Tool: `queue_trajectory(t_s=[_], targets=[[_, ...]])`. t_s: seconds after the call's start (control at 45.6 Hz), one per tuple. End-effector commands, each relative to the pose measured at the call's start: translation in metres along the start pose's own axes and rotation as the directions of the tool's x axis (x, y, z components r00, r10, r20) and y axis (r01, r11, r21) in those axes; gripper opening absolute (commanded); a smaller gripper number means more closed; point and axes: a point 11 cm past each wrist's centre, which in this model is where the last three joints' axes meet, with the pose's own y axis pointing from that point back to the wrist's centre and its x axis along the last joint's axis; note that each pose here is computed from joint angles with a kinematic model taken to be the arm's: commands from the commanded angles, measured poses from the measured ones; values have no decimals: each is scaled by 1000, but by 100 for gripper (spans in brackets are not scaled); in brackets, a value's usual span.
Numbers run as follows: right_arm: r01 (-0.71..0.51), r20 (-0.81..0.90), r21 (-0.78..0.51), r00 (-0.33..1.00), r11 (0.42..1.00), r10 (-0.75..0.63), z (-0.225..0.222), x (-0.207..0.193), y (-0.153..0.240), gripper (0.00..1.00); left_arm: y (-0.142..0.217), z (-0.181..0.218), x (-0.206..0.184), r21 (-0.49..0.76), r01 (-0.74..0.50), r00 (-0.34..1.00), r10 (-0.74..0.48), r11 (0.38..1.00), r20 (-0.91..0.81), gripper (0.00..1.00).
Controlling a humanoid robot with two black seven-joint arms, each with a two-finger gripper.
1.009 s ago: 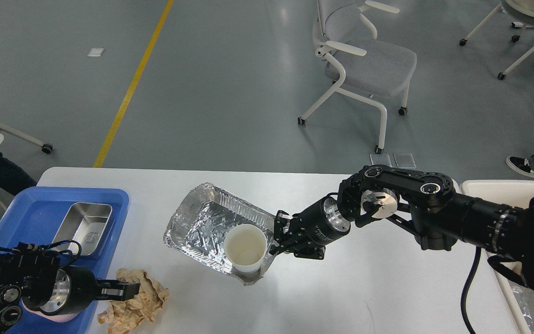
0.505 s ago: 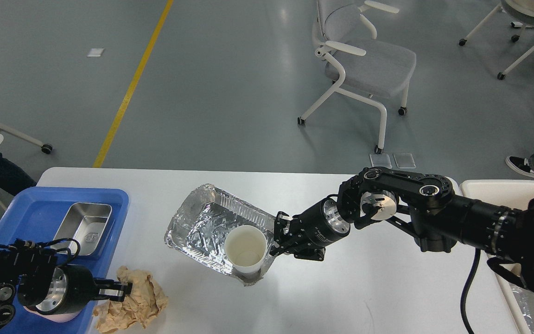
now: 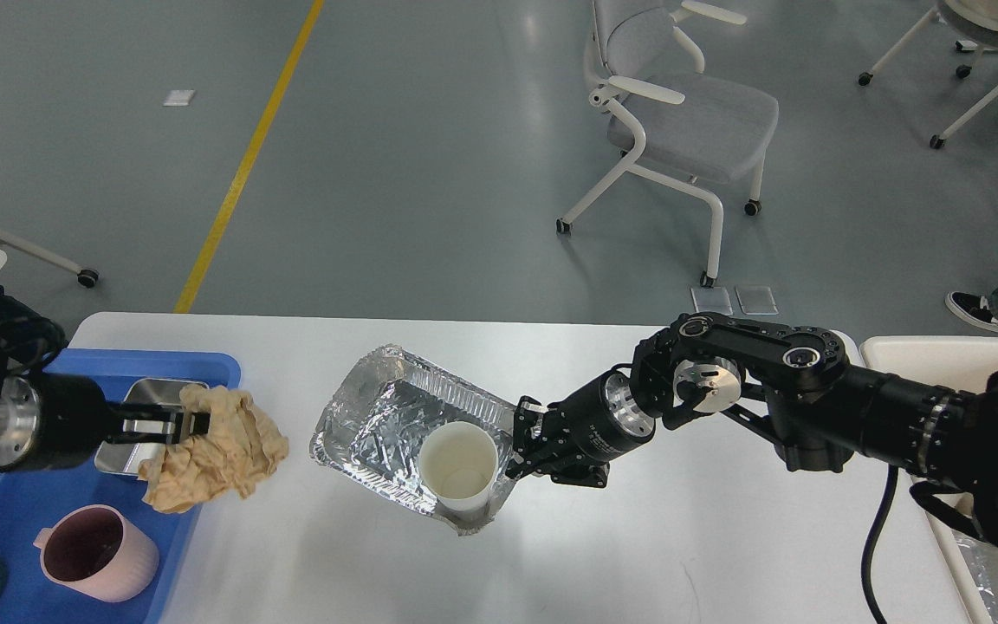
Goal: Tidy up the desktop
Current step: 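Lift the paper towel and release it into the foil tray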
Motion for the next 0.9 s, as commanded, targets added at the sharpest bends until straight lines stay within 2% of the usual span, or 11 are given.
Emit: queue_trajectory(t_s=[0.0, 0.176, 0.395, 0.549, 0.746, 0.878], targets=[[-1, 0, 0, 1000, 1000, 1, 0, 0, 0, 0, 29, 8, 44, -4, -136, 990, 136, 991, 38, 0], [2, -2, 0, 1000, 1000, -2, 0, 0, 0, 0, 66, 24, 90, -27, -263, 960, 264, 964, 90, 0], [0, -2, 3, 1000, 1000, 0, -1, 0, 0, 0, 60, 27, 89, -37, -253, 963, 255, 967, 88, 0], [-1, -3, 3, 1000, 1000, 1, -1, 0, 1, 0, 32, 41, 78, -98, -208, 975, 214, 973, 62, 0], [1, -4, 9, 1000, 1000, -1, -4, -1, 1, 0, -25, 77, 51, -192, -100, 992, 112, 976, 53, 0], [2, -5, 9, 1000, 1000, -2, -4, -1, 1, 0, -50, 98, 36, -229, -47, 996, 64, 972, 67, 0]])
